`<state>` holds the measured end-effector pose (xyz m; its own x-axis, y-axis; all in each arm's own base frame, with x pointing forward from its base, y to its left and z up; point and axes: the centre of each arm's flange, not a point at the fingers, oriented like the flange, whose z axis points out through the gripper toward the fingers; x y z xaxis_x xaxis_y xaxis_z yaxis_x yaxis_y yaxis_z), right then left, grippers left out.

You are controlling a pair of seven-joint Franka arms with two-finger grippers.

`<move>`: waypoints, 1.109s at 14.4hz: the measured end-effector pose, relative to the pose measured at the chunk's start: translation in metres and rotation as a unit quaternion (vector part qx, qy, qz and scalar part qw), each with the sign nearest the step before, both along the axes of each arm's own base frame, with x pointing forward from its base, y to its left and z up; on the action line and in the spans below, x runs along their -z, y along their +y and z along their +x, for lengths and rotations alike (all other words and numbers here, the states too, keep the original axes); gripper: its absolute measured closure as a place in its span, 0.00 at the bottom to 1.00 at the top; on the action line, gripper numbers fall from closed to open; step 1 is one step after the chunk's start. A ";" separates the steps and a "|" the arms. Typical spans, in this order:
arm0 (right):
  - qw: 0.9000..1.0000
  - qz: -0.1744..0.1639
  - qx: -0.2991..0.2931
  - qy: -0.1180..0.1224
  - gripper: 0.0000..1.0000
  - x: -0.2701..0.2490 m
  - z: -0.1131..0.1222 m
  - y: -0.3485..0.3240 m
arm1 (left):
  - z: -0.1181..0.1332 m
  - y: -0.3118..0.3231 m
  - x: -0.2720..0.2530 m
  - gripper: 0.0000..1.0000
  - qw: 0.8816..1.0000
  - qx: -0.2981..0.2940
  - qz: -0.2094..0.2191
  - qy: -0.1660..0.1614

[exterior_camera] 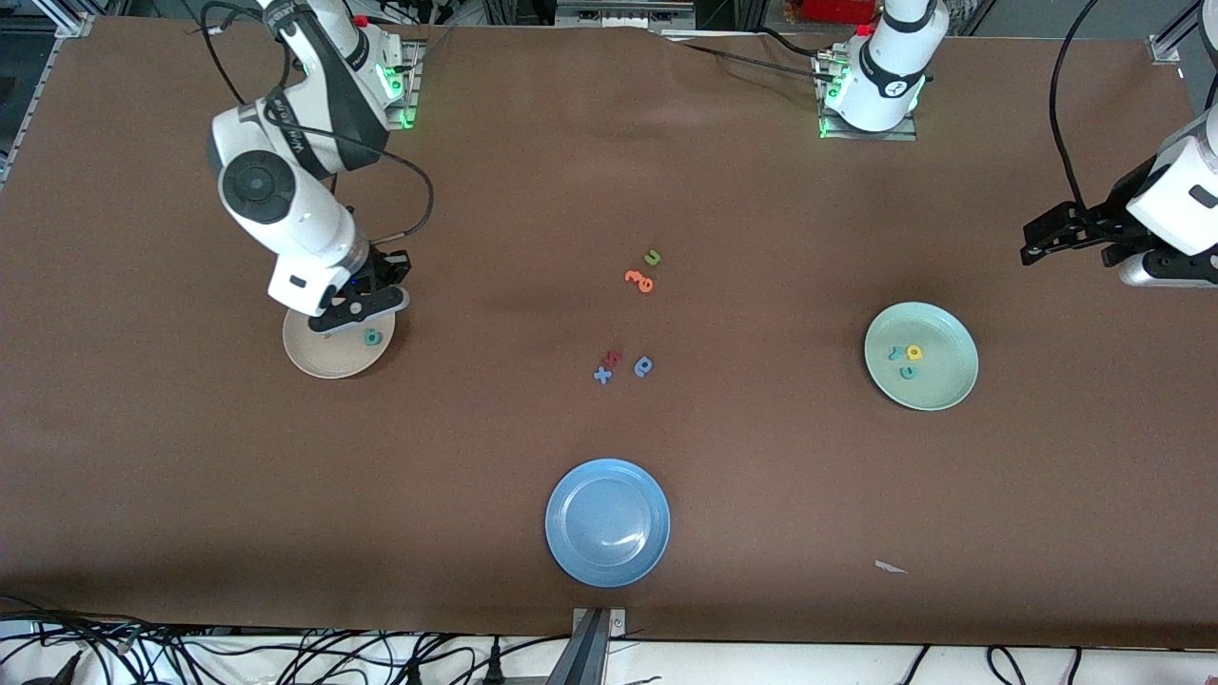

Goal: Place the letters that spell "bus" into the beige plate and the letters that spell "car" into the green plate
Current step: 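Carry the yellow s to the beige plate and open the right gripper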

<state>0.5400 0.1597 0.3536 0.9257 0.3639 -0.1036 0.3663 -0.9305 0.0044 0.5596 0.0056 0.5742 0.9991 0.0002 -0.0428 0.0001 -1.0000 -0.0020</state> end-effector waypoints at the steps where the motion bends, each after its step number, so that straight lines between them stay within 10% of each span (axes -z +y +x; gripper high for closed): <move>1: 1.000 0.002 -0.003 0.001 0.90 0.000 0.005 -0.017 | 0.000 0.000 0.000 0.00 1.000 0.000 0.000 0.000; 10: 0.999 0.042 0.000 -0.015 0.86 0.032 0.014 -0.081 | 0.000 0.000 0.000 0.00 1.000 0.000 0.000 0.000; 16: 0.999 0.043 0.002 -0.026 0.29 0.029 0.017 -0.082 | 0.000 0.000 0.000 0.00 1.000 0.001 0.000 0.000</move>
<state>0.5573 0.0774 0.3250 0.9302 0.3664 -0.0244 0.3645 -0.9294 -0.0578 0.5597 0.0056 0.5743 0.9991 -0.0024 -0.0420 -0.0025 -1.0000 -0.0019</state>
